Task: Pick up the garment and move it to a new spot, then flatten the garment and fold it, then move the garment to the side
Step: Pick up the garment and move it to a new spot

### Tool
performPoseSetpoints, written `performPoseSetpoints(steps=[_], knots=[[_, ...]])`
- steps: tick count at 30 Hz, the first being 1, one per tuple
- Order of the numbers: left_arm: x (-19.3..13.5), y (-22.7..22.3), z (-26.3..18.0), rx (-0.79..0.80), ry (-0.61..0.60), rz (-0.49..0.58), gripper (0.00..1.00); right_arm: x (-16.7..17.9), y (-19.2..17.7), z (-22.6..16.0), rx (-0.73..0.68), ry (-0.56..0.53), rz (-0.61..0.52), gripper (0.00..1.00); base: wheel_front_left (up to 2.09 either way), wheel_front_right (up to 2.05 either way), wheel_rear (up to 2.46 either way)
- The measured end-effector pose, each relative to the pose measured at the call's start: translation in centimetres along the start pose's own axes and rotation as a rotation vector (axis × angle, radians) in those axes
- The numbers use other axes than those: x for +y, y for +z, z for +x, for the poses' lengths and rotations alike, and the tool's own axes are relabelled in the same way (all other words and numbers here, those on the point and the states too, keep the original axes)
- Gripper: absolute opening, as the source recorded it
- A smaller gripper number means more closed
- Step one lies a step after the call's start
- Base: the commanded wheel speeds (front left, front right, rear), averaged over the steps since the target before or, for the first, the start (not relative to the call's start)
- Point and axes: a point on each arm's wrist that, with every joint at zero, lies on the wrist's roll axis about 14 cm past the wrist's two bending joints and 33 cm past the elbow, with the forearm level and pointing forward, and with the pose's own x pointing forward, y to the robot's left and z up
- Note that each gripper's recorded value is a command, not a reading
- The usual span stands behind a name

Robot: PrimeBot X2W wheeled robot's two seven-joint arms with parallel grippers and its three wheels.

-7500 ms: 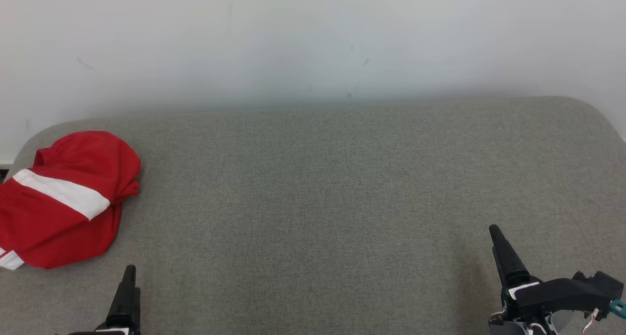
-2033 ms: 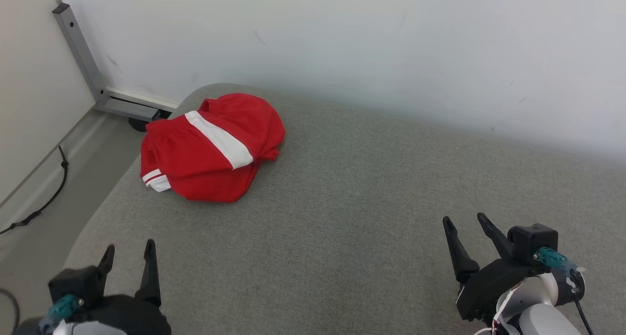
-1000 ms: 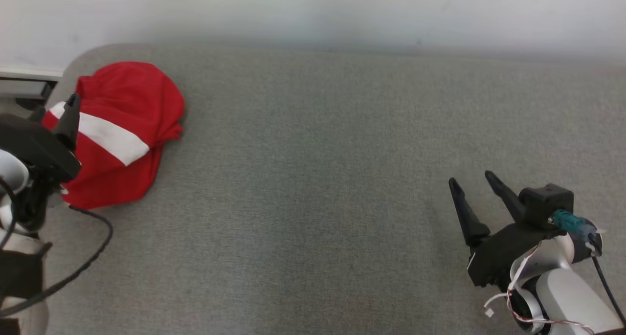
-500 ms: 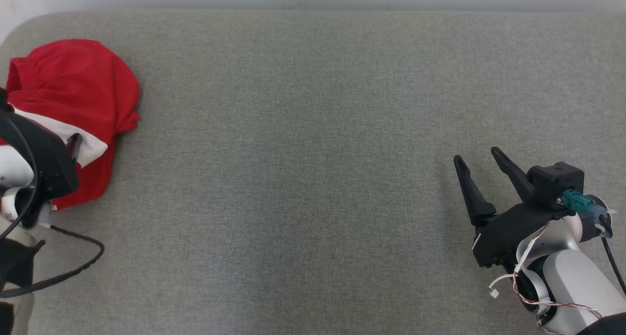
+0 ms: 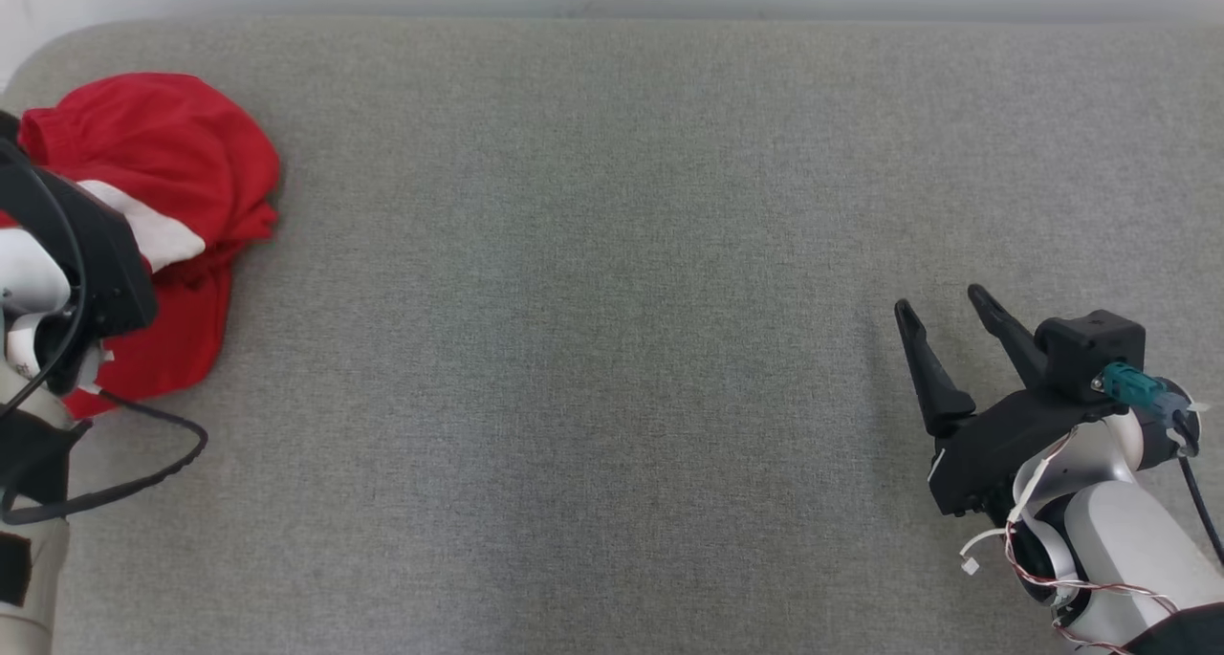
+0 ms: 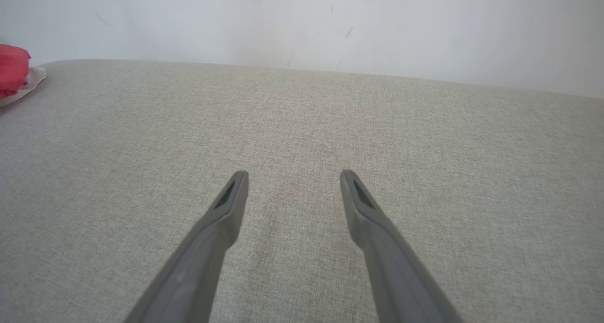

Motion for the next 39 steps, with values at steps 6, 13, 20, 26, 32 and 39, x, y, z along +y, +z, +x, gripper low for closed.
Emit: performPoseSetpoints(steps=[6,13,20,26,32,39], knots=[[-1.7,3.9,-1.6,-0.133,-0.051,-0.030,0.00,0.9,0.3,-0.3,-0.013,0.009,0.010,1.00,0.00,0.00,0.00],[-6.4,9.2,-4.9,-0.327,-0.167,-0.020,0.00,1.6,1.3,-1.1,-0.043,0.017,0.033,1.00,0.00,0.00,0.00],[-11.9,13.0,-8.4,-0.483,-0.299,0.008,0.00,1.5,1.9,-2.4,-0.068,-0.007,0.059,1.00,0.00,0.00,0.00],[-20.2,15.8,-13.2,-0.615,-0.514,0.078,0.00,-0.4,2.3,-4.2,-0.094,-0.068,0.081,1.00,0.00,0.00,0.00],[-25.1,14.8,-15.8,-0.639,-0.664,0.102,0.00,-2.3,2.3,-6.1,-0.114,-0.127,0.099,1.00,0.00,0.00,0.00],[-31.0,10.7,-18.3,-0.599,-0.858,0.103,0.00,-4.3,2.7,-7.8,-0.145,-0.188,0.108,1.00,0.00,0.00,0.00]])
